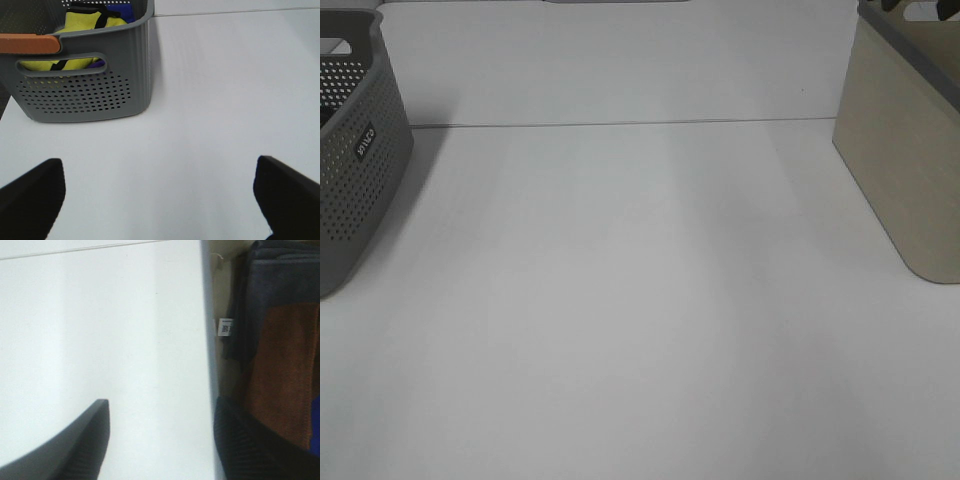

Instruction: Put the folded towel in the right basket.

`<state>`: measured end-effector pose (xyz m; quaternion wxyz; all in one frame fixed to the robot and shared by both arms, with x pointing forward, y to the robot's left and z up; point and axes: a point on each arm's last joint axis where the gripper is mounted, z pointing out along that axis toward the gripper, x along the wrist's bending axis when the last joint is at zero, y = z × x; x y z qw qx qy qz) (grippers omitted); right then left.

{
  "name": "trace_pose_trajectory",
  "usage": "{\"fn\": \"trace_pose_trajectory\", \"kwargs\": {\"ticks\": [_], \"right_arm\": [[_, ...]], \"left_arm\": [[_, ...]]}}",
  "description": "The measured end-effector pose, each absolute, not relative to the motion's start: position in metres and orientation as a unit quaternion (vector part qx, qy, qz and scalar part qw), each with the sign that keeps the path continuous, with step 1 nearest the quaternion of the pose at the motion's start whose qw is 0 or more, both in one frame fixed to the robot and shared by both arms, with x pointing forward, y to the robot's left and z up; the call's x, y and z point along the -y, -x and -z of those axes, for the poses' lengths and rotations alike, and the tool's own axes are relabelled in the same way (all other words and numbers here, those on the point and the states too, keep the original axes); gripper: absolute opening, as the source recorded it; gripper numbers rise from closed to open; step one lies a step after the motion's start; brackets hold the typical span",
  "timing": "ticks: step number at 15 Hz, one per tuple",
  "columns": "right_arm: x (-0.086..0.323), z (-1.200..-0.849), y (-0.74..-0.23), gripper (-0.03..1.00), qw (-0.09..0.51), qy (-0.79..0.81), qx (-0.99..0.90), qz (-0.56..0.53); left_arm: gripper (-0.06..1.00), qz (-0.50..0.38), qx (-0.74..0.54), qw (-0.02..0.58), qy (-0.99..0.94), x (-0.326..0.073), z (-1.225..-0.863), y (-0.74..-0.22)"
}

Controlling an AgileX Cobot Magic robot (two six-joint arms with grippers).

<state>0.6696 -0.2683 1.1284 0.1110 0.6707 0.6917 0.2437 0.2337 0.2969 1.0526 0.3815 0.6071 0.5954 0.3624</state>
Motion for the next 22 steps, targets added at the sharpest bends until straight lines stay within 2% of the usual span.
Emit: {"fn": "trace_pose_trajectory", "kwargs": {"ticks": [2, 6, 9, 10, 17, 20, 22], "right_arm": [[0.248, -1.145, -0.658, 0.58, 0.127, -0.650, -0.706, -0.252], [0.249, -1.184, -0.620, 0.58, 0.153, -0.646, -0.694, -0.278], [0.253, -1.188, -0.582, 0.58, 0.146, -0.649, -0.696, -0.270], [0.257, -1.185, -0.545, 0.58, 0.139, -0.653, -0.698, -0.258], [0.271, -1.121, -0.410, 0.58, 0.094, -0.669, -0.708, -0.205], [0.278, -1.097, -0.350, 0.58, 0.113, -0.665, -0.707, -0.215], [0.284, -1.086, -0.314, 0.58, 0.153, -0.654, -0.702, -0.236]], "left_arm": [[0.97, -0.362, -0.595, 0.382, -0.607, -0.297, -1.053, -0.234], [0.97, -0.362, -0.595, 0.382, -0.607, -0.297, -1.053, -0.234], [0.97, -0.362, -0.595, 0.382, -0.607, -0.297, -1.053, -0.234], [0.97, -0.362, -0.595, 0.382, -0.607, -0.297, -1.053, -0.234], [0.97, -0.362, -0.595, 0.382, -0.607, -0.297, -1.053, -0.234], [0.97, -0.362, -0.595, 0.382, -0.607, -0.297, -1.053, -0.234], [0.97, -0.362, -0.595, 0.382, -0.607, -0.297, -1.053, -0.234]]}}
